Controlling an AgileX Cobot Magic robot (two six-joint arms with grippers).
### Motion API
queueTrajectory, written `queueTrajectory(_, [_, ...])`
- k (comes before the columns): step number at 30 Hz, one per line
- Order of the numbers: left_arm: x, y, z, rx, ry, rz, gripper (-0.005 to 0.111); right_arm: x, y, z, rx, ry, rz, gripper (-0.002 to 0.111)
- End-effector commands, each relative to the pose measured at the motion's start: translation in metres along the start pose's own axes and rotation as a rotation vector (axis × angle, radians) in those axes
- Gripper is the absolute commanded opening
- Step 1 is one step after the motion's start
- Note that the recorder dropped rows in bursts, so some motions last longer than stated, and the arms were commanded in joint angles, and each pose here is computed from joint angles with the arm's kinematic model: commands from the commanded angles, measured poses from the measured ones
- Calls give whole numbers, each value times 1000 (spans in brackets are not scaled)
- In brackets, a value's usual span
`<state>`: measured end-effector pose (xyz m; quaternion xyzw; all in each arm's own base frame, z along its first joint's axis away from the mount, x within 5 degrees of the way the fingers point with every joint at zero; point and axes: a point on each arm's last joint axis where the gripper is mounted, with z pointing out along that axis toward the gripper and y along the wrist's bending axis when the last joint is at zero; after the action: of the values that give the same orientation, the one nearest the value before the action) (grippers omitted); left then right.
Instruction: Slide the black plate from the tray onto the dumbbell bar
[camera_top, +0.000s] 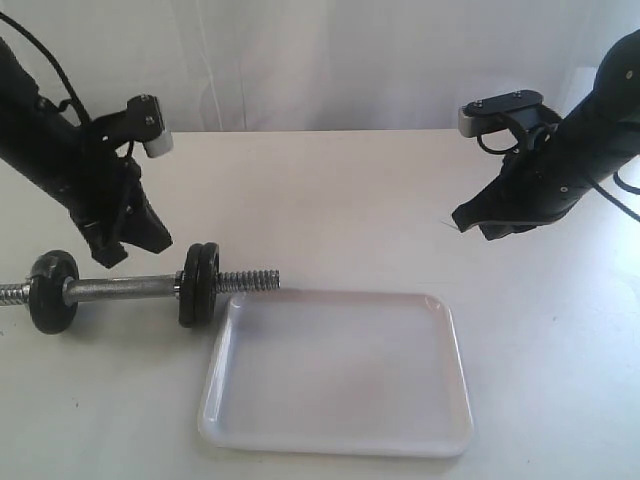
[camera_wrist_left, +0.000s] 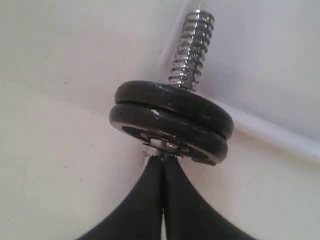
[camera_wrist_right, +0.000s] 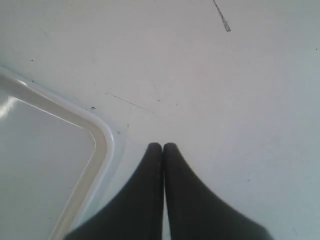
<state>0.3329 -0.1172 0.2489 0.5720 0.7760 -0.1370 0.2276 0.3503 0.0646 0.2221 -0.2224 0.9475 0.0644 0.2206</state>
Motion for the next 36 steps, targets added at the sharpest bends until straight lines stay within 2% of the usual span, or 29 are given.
queueTrajectory(1, [-10, -8, -23, -27, -59, -151, 0, 0, -1, -2, 3, -9, 9, 0])
queueTrajectory(9, [-16, -5, -36, -114, -119, -331, 0, 4, 1, -2, -16, 30, 7, 0])
queueTrajectory(13, [-18, -4, -36, -117, -157, -499, 0, 7, 2, -2, -26, 65, 92, 0])
queueTrajectory(20, [-19, -9, -37, -63, -149, -547, 0, 16, 10, -20, -63, 167, 191, 0])
queueTrajectory(24, [-13, -14, -41, -55, -78, -566, 0, 24, 14, -45, -48, 208, 165, 0])
queueTrajectory(27, [-3, -20, -49, -58, 37, -600, 0, 36, 17, -62, -15, 202, 135, 0])
queueTrajectory(32, [28, -22, -73, -108, 234, -746, 0, 62, 27, -87, 22, 136, 145, 0])
queueTrajectory(36, [51, -31, -89, -90, 265, -831, 0, 84, 36, -101, 39, 79, 158, 0])
